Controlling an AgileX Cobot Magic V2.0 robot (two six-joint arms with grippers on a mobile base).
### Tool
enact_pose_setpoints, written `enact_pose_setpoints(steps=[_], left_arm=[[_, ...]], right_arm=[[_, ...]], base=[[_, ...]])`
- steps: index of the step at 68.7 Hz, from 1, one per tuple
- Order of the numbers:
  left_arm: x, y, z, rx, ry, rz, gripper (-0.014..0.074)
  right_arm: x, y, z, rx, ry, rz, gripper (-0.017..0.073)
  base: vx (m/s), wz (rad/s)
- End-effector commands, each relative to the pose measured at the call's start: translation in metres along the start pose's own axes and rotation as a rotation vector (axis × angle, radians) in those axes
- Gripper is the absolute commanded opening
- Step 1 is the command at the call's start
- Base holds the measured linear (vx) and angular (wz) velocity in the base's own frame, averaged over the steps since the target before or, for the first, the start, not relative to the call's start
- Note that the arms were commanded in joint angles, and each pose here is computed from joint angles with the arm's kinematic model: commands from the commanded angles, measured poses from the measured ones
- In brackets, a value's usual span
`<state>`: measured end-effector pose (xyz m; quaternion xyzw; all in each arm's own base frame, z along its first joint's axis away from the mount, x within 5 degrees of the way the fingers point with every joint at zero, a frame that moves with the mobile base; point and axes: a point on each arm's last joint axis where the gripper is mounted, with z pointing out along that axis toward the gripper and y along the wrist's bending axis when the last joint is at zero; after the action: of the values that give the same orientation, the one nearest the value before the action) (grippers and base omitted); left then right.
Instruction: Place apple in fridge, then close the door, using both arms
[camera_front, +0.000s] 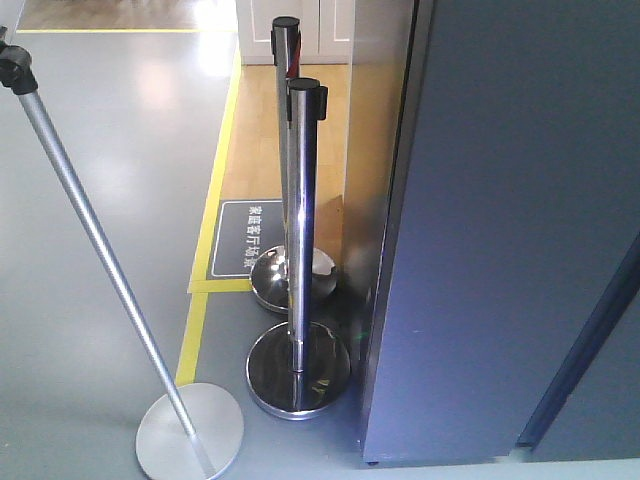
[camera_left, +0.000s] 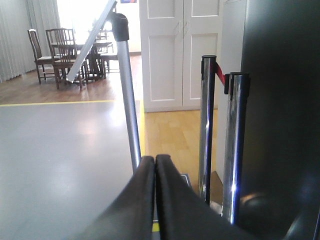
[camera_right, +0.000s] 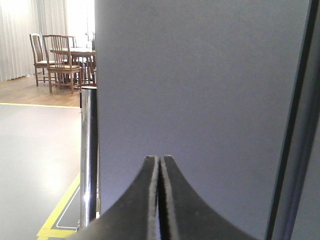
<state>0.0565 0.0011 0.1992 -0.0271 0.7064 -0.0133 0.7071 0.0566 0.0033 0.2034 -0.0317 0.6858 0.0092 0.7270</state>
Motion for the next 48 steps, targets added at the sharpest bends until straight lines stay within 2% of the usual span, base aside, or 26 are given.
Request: enact_pose_setpoints(steps=[1,48], left_arm=[[-0.0125,-0.0010,-0.0023,0.012,-0.099,-0.011,-0.0006],[-0.0121,-0.0010,-0.0022,0.011,-0.093,-0.011,-0.0006]], right_arm=[[-0.0079,0.0000,-0.0015,0.001,-0.090,-0.007,-0.0003],[-0.0083,0.0000,-0.0015,0.001,-0.092,-0.008,-0.0003]], base=[[0.00,0.00],[0.00,0.00]])
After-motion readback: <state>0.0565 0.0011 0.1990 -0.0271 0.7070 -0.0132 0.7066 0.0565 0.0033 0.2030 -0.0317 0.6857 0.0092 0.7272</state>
